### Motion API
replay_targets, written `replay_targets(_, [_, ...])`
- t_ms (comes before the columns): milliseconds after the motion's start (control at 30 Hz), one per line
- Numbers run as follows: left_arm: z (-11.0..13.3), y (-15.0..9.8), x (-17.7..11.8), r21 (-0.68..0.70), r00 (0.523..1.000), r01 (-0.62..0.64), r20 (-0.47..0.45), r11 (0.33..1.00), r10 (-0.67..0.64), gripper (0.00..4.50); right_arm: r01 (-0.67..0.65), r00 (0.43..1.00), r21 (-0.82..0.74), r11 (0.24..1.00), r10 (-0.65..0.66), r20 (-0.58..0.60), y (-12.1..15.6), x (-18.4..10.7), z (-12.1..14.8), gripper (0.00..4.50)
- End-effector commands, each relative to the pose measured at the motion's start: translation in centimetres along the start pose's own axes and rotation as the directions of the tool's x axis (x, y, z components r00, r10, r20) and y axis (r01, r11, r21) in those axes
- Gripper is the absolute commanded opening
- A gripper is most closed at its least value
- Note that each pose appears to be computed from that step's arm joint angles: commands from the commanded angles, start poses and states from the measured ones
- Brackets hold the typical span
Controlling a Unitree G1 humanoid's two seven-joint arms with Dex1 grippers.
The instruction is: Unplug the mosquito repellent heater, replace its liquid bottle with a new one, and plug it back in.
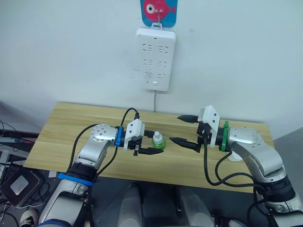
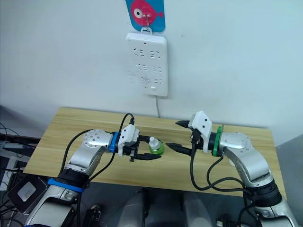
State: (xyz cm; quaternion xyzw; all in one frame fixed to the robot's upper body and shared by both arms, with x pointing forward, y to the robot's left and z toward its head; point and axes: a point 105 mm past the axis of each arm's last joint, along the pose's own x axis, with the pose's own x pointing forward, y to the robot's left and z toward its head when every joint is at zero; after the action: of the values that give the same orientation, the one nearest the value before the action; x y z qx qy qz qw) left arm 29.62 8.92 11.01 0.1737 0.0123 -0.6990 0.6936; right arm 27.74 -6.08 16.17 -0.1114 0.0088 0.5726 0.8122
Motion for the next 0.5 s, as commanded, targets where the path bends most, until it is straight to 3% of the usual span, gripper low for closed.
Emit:
replay_targets(33, [0.9,0.0,0.1,0.042,1.000,0.004,0.022,0.999,-0.005,2.23,-0.079,0.995,-0.010,0.997,0.079,0.067,2.3,1.8,1.6,4.46])
replay_targets(300, [1.0,-0.1,0.0,0.047,1.000,0.004,0.020,0.999,-0.004,2.23,-0.017,0.995,-0.030,0.999,0.019,0.096,1.4,5.2,1.5,4.46])
replay_targets(500, [1.0,-0.1,-0.1,0.043,1.000,0.001,0.017,0.999,-0.001,2.23,0.019,0.999,-0.061,0.998,-0.016,0.049,0.2,3.6,0.4,4.46])
